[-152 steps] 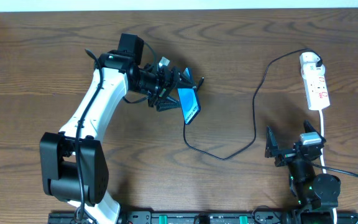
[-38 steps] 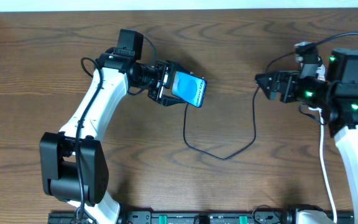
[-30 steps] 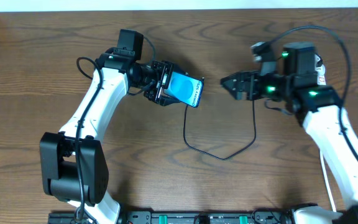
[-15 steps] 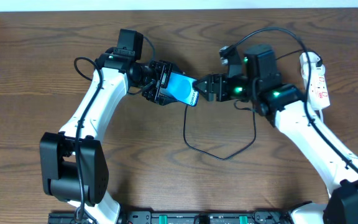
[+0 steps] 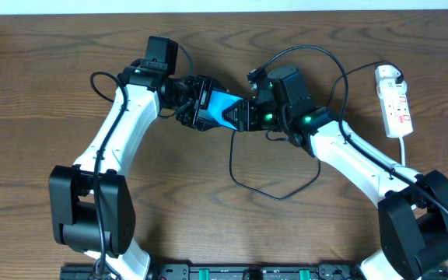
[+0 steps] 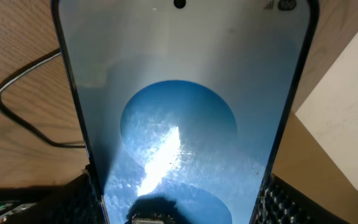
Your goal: Plug charger to phone and switch on socket
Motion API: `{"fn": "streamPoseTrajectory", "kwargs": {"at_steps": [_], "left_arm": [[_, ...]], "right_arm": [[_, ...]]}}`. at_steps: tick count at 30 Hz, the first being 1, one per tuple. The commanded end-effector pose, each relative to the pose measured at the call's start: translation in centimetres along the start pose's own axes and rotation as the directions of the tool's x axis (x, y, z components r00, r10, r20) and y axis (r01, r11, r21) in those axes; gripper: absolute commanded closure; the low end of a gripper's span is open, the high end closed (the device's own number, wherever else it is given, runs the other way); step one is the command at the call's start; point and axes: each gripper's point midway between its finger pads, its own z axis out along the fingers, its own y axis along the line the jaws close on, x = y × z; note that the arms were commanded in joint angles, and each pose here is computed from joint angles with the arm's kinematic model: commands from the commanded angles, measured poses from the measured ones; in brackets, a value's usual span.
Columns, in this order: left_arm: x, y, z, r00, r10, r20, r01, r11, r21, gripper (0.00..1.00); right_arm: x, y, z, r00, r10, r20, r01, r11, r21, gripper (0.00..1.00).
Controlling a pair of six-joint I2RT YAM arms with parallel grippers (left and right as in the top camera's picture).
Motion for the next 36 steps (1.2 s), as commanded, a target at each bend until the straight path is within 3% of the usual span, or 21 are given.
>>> {"fn": "streamPoseTrajectory", "kwargs": {"at_steps": [1,6,9,17,25,30,32,36], "left_arm": [[1.4,-0.8,-0.9,0.999,0.026,-0.030,-0.025,0.999,0.033,0.46],[1.4,-0.8,-0.9,0.999,0.026,-0.030,-0.025,0.999,0.033,0.46],[1.4,-0.8,-0.9,0.999,0.026,-0.030,-0.025,0.999,0.033,0.46],[1.4,-0.8,-0.9,0.999,0.027,-0.030,-0.026,0.999,0.033,0.46],[0.9,-0.7,-0.9,1.000,0.031,-0.002,-0.031,0.999,0.029,0.45],[-0.5,-1.6,-1.0,0.982,0.167,0.087,-0.172,0.984,0.046,0.45],[-0.6,-3.4,-1.2,0.944,0.309,0.117,-0.320,0.943,0.094,0.45],[-0.5,-5.9,-1.6,0.896,0.412,0.167,-0.437,0.884,0.165,0.45]], "right_arm": [[-0.6,0.3,0.3,1.000,-0.002,0.019,0.002,1.000,0.000,0.61],[-1.1,0.6,0.3,0.999,-0.008,0.037,0.008,1.000,-0.012,0.77],[-1.1,1.0,0.3,0.999,-0.009,0.035,0.010,0.999,-0.031,0.99],[-1.5,1.9,0.2,0.999,-0.015,0.043,0.018,0.997,-0.073,0.99],[-3.8,-0.8,-1.2,0.985,0.140,0.100,-0.137,0.990,-0.043,0.99],[-6.9,-1.8,-2.9,0.929,0.326,0.178,-0.310,0.944,-0.111,0.99],[-8.0,-1.5,-3.4,0.883,0.428,0.193,-0.401,0.901,-0.162,0.99],[-9.5,-0.2,-3.9,0.778,0.603,0.176,-0.551,0.789,-0.272,0.99]]}}
